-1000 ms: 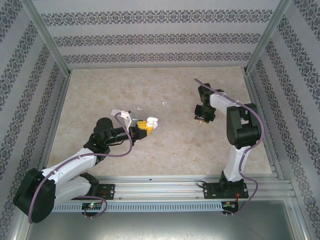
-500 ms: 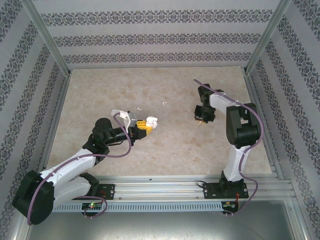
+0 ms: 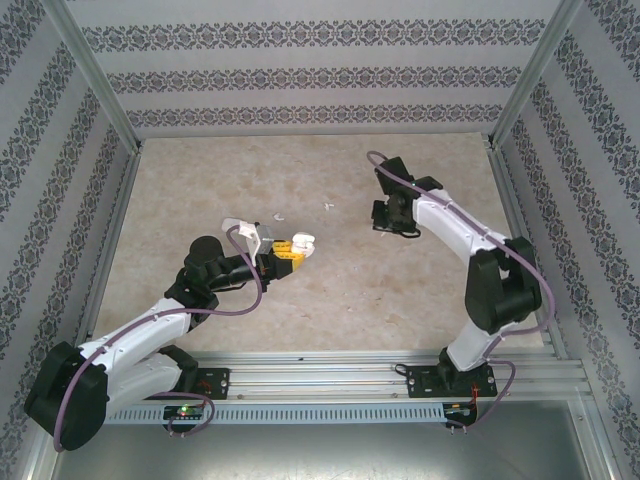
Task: Insert the wireless bluetooth earbuds into the charging case
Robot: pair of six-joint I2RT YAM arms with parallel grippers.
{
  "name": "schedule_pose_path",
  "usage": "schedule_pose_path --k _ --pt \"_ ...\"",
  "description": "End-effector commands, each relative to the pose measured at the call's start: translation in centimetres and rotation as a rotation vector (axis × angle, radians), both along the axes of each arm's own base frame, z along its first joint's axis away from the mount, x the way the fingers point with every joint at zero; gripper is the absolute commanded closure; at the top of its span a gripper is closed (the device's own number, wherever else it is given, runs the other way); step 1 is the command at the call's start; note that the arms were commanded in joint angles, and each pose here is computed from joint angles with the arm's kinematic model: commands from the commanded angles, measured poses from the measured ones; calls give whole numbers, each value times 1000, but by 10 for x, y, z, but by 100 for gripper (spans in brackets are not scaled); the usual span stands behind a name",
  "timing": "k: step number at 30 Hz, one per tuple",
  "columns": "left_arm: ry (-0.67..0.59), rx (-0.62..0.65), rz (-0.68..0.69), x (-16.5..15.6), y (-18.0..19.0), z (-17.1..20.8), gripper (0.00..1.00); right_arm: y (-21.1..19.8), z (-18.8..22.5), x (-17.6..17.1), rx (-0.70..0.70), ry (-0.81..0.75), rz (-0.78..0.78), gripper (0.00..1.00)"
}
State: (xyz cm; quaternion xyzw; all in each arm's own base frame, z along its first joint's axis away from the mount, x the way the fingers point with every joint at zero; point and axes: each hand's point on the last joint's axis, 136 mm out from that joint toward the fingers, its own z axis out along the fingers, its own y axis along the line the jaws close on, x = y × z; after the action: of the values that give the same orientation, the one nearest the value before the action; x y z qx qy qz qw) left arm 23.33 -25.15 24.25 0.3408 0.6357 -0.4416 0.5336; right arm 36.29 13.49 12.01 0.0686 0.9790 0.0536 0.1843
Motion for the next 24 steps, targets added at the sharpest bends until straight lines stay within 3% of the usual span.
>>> schedule_pose_path --k 1,15,24 --pt "-34 -39 0 -2 2 16 100 10 49 -7 -73 -160 63 85" --pt "-37 -84 -9 1 -1 38 100 99 196 -63 6 -624 334 86" --pt "-22 -122 -5 1 0 48 100 156 240 -100 79 -758 526 86"
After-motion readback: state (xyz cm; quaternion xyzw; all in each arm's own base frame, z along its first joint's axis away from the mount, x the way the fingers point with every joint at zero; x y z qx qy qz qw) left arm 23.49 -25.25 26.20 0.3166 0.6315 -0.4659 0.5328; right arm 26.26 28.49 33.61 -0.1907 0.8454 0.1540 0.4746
